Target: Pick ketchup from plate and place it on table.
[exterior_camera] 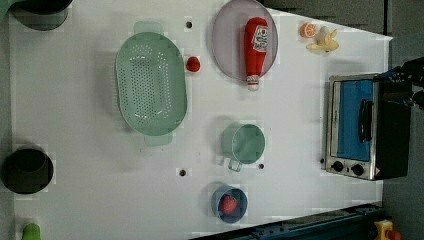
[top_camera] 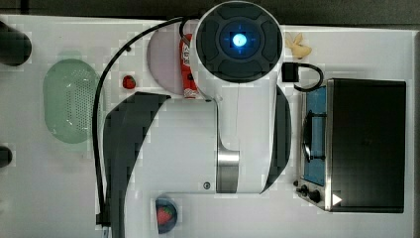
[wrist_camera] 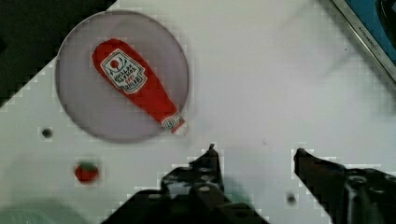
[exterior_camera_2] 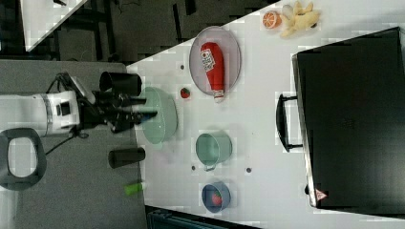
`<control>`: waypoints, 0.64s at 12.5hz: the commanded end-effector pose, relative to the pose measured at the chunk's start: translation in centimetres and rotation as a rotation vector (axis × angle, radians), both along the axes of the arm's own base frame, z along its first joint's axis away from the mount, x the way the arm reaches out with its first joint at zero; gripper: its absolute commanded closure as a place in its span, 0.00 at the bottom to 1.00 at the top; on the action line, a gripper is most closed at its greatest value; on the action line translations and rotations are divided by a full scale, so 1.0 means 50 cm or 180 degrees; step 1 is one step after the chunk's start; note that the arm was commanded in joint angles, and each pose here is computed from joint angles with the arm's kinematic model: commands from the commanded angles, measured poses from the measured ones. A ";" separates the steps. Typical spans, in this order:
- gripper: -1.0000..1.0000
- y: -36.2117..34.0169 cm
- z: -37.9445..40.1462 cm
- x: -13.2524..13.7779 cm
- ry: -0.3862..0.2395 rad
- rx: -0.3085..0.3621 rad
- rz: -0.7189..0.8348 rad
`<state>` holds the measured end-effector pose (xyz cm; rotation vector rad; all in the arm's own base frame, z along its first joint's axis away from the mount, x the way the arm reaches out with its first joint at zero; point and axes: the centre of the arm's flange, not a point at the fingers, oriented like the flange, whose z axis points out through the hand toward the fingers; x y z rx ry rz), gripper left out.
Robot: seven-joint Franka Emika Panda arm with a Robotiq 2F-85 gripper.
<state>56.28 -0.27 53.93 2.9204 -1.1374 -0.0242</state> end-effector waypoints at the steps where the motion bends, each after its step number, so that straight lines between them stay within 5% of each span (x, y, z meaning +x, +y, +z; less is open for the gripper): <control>1: 0.21 -0.027 0.140 -0.148 0.0048 0.0032 -0.0412; 3: 0.00 -0.022 0.129 -0.141 0.0080 0.0032 -0.0386; 8: 0.00 -0.001 0.033 -0.080 0.0249 0.0064 -0.0004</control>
